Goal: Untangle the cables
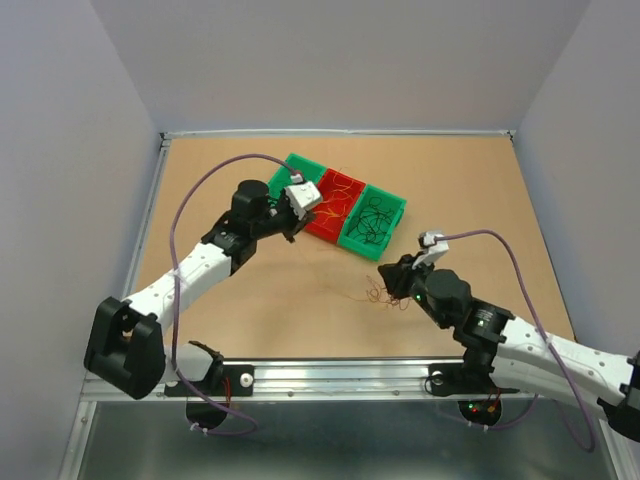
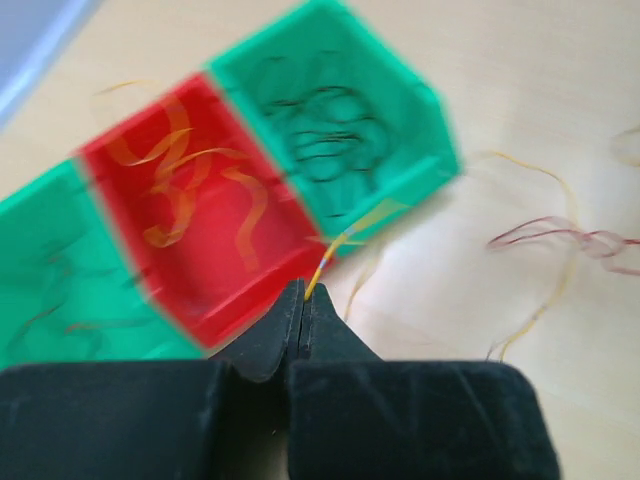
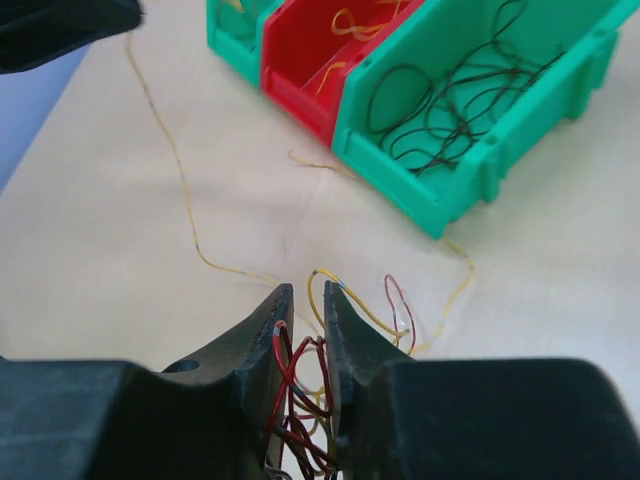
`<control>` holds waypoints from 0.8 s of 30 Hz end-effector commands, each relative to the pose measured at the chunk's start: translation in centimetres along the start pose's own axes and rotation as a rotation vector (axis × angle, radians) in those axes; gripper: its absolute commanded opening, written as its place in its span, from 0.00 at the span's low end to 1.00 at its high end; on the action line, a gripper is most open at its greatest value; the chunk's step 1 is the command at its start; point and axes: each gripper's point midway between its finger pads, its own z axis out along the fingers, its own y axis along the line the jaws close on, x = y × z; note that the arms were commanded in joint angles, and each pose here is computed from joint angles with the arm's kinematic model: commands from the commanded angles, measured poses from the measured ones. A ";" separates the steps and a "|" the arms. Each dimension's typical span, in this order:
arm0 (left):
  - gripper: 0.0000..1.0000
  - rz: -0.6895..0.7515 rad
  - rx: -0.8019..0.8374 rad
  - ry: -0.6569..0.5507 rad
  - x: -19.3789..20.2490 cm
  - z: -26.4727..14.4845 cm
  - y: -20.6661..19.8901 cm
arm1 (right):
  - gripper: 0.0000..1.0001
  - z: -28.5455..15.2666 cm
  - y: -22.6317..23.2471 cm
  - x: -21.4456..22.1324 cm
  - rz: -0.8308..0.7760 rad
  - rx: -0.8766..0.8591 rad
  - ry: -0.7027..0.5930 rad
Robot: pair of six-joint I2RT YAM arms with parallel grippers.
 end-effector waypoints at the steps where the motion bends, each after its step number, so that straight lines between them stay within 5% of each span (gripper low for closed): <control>1: 0.00 -0.012 -0.242 -0.160 -5.2 -4.3 4.4 | 0.21 -2.7 -3.8 -2.8 0.087 0.180 -0.112; 9: 0.00 0.033 -0.345 -0.286 -7.8 -9.0 4.5 | 0.24 -6.5 -8.7 -5.1 0.208 0.357 -0.286; 11: 0.00 0.044 -0.324 -0.291 -7.9 -9.0 4.1 | 0.37 -6.8 -9.3 -5.4 0.222 0.379 -0.313; 13: 0.00 0.043 -0.292 -0.286 -7.7 -8.6 3.7 | 0.68 -6.9 -9.4 -5.4 0.230 0.389 -0.321; 17: 0.00 0.039 -0.309 -0.272 -7.6 -8.4 4.2 | 0.89 -6.5 -9.3 -5.3 0.209 0.406 -0.302; 24: 0.00 -0.059 -0.598 -0.297 -7.6 -12.0 9.5 | 0.86 -4.6 -7.0 -3.6 0.075 0.316 -0.165</control>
